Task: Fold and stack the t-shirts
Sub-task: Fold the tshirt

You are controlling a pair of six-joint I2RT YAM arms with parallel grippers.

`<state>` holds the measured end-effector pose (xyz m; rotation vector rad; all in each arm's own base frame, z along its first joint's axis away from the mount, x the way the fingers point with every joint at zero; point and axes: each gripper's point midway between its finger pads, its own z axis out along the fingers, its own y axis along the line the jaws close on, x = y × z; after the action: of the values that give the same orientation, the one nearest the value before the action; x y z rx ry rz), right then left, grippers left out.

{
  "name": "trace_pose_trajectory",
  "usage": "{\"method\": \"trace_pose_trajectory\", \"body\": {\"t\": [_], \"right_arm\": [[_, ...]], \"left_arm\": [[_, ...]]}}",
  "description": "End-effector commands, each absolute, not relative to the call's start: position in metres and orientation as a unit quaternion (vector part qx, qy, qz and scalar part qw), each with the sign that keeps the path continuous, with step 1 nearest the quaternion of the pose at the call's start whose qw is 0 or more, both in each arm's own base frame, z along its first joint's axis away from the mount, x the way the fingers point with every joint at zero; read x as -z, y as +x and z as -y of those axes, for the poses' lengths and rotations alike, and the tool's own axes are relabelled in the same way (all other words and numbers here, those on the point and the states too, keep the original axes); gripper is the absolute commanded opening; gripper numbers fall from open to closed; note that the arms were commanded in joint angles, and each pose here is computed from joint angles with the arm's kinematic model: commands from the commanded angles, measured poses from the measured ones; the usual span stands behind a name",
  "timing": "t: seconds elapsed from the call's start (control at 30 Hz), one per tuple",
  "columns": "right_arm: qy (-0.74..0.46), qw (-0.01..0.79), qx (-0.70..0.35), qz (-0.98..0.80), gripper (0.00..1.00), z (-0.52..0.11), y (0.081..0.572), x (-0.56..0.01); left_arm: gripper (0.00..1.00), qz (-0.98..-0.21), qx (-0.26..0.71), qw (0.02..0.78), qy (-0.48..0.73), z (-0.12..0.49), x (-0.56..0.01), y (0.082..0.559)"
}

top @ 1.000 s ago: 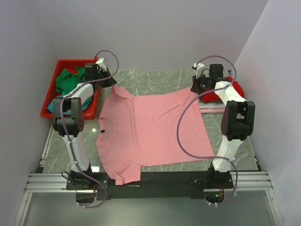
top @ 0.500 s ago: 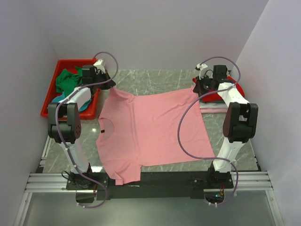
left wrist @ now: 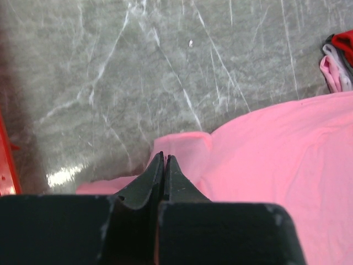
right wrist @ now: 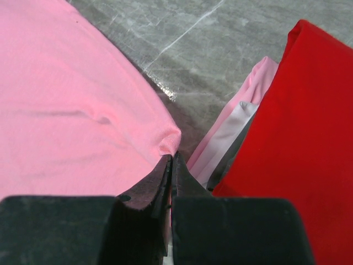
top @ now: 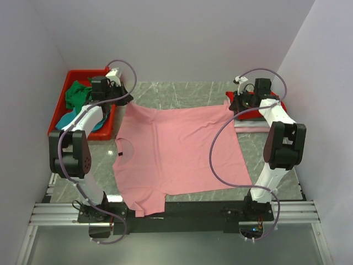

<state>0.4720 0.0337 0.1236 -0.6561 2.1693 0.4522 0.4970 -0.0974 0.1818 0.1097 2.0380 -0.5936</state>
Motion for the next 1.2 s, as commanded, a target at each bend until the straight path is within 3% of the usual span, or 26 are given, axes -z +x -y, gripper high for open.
{"method": "trace_pose_trajectory", "body": {"t": [0.0,0.63,1.17], "right_arm": [[-0.269,0.431,-0.176,-0.843,0.00,-0.032,0.471,-0.145],[-0.265,0.426,-0.191,-0.843,0.00,-0.033,0.471,-0.139],[-0.271,0.413,-0.173,-0.852,0.00,-0.033,0.488,-0.124]], "left_arm": [[0.01,-0.832,0.231,0.502,0.055,0.093,-0.198,0.486],[0.01,-0.839,0.230,0.491,0.049,0.091,-0.209,0.433],[0.01,-0.839,0.255,0.477,0.050,0.099,-0.206,0.418]]}}
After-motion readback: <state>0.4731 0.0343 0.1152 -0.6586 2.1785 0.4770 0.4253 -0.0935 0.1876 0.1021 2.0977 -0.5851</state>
